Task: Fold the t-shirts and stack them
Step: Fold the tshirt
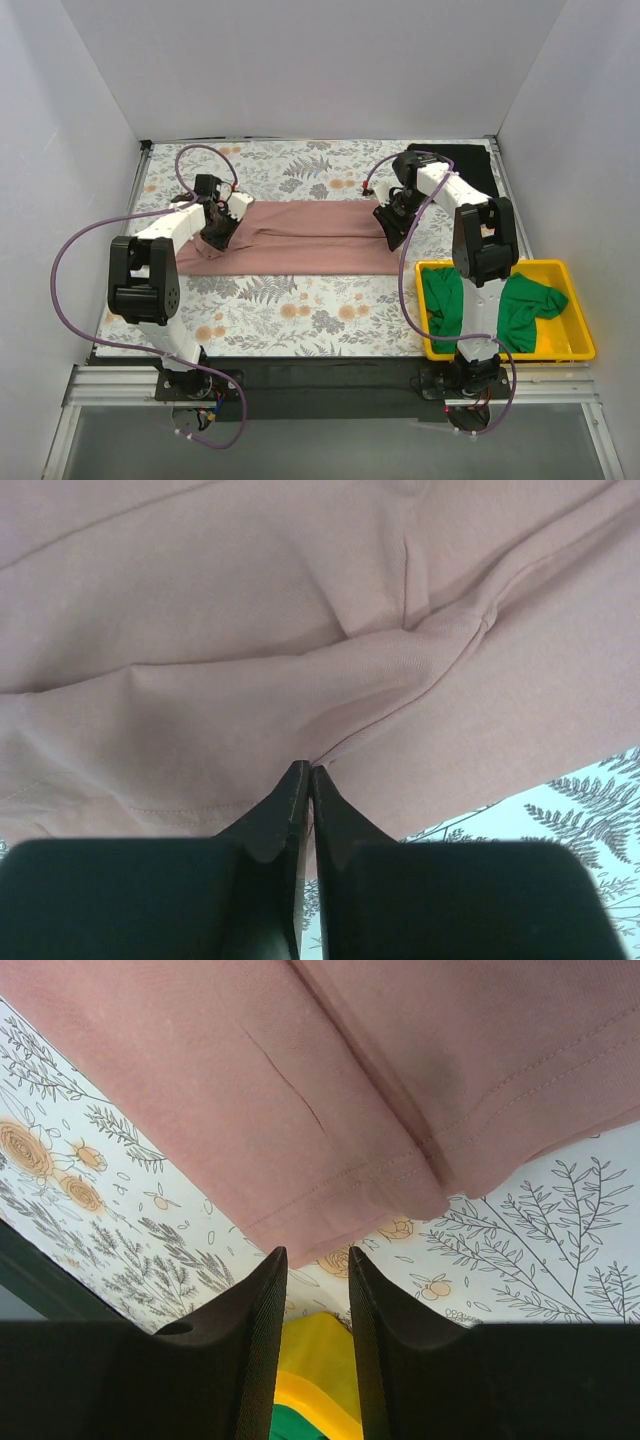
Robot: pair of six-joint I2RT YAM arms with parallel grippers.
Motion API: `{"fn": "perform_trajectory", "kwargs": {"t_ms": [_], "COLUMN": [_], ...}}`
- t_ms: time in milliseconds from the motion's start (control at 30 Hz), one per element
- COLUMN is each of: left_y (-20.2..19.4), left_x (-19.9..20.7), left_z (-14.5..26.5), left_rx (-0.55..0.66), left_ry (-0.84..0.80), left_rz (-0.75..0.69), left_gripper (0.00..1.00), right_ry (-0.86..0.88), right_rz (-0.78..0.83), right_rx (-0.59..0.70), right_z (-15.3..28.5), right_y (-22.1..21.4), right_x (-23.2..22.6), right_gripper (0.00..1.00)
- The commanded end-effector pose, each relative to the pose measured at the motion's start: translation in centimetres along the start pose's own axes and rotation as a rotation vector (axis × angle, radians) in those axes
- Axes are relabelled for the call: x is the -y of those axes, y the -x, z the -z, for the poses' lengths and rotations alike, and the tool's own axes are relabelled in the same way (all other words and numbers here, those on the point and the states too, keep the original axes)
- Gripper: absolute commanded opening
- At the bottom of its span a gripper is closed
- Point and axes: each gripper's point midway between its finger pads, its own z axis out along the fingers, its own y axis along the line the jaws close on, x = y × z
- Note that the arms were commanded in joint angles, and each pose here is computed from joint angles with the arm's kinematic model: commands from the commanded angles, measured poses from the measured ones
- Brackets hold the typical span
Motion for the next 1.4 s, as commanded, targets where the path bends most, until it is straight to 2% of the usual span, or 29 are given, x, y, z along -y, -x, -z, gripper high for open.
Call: {"fn": "perform_trajectory", "kwargs": {"t_ms": [0,400,633,1033,1133,1200,1233,1367], "left_y": [2.4,7.0,8.5,6.9,5.8,5.4,4.7,4.7], "left_x": [-1.2,-3.1,-3.4,1.4,2.0,2.1,2.5,2.9], "left_z": [1.1,1.8,1.0,-0.4,0.3,1.2,1.3,3.8], "left_rx": [0.066,0.174,0.189,0.105,0.087,0.093,0.079,0.137], "left_ry": [0.044,0.081,0.059,-0.153,-0.168,-0.160,-0.166,-0.153], "left_rz": [0.003,0.111,0.162,0.219,0.182,0.150,0.144,0.109], "left_gripper": [0.00,0.00,0.00,0.00,0.09,0.33,0.38,0.41], "right_ry": [0.016,0.007,0.005,-0.002,-0.006,-0.009,-0.010,-0.008], "right_rz": [0.003,0.007,0.008,0.010,0.014,0.017,0.017,0.020], "right_rx": [0.000,-0.010,-0.018,-0.025,-0.026,-0.024,-0.023,0.000], "right_z": [-0.4,-0.6,-0.8,-0.8,-0.7,-0.6,-0.5,-0.2], "right_y": [0.1,-0.2,-0.5,-0.7,-0.8,-0.7,-0.7,0.1], "right_x": [-0.2,0.0,0.2,0.2,0.2,0.3,0.3,0.2], "right_gripper": [0.37,0.37,0.37,0.38,0.38,0.38,0.38,0.38]}}
